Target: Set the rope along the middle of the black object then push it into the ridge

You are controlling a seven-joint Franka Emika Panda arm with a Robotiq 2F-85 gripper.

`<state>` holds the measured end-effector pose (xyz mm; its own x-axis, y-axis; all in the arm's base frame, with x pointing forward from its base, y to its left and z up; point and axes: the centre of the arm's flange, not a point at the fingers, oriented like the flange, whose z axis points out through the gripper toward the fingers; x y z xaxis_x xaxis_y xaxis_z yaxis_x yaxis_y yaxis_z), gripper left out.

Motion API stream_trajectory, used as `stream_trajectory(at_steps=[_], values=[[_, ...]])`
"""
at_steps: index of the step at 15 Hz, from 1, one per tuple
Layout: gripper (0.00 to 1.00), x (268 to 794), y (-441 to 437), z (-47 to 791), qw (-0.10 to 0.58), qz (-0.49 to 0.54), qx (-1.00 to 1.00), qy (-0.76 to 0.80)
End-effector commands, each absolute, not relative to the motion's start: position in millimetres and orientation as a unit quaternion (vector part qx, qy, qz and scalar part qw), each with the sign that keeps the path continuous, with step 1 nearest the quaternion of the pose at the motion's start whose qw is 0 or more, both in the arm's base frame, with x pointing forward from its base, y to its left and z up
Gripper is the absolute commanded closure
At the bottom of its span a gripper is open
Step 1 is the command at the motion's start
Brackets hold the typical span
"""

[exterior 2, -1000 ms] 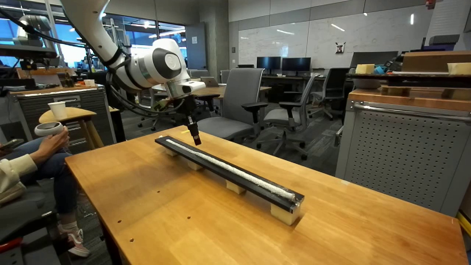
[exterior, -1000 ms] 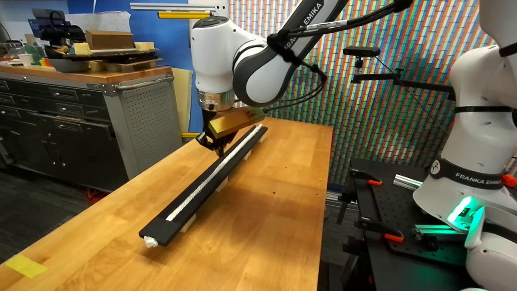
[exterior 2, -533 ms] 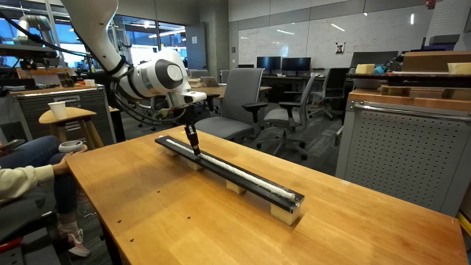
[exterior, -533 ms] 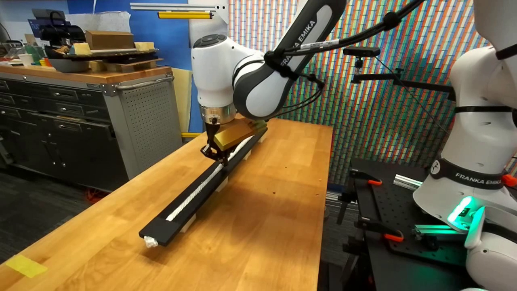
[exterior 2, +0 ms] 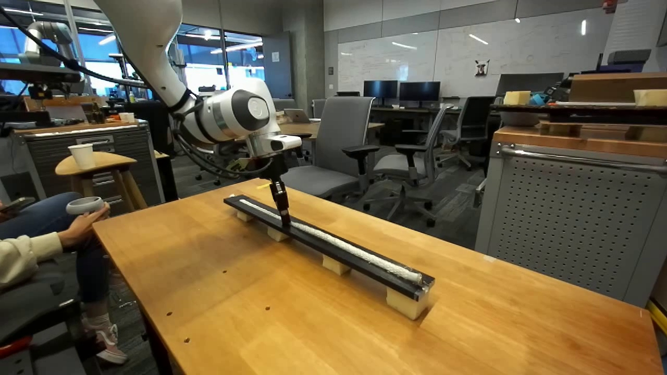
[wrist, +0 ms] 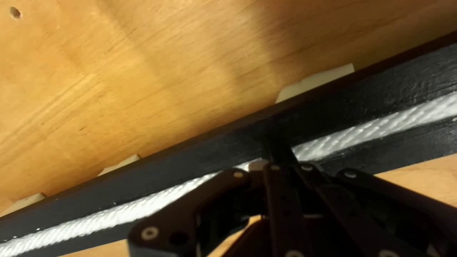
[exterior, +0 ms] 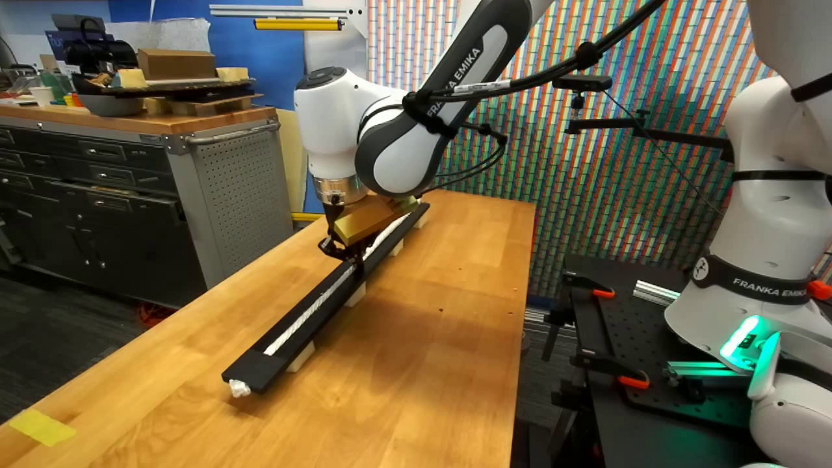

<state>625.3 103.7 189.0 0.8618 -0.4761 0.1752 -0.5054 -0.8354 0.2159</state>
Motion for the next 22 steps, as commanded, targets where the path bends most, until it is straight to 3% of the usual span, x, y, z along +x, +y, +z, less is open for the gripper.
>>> stream_trajectory(at_steps=[1,10,22], values=[[0.98,629.1,96.3,174.8,0.142,0.064,0.956,-0.248],[0.97,605.4,96.4,220.6,0.157,0.136,0.948,-0.242],[0.98,629.0,63.4,157.0,0.173,0.078,0.938,-0.290]])
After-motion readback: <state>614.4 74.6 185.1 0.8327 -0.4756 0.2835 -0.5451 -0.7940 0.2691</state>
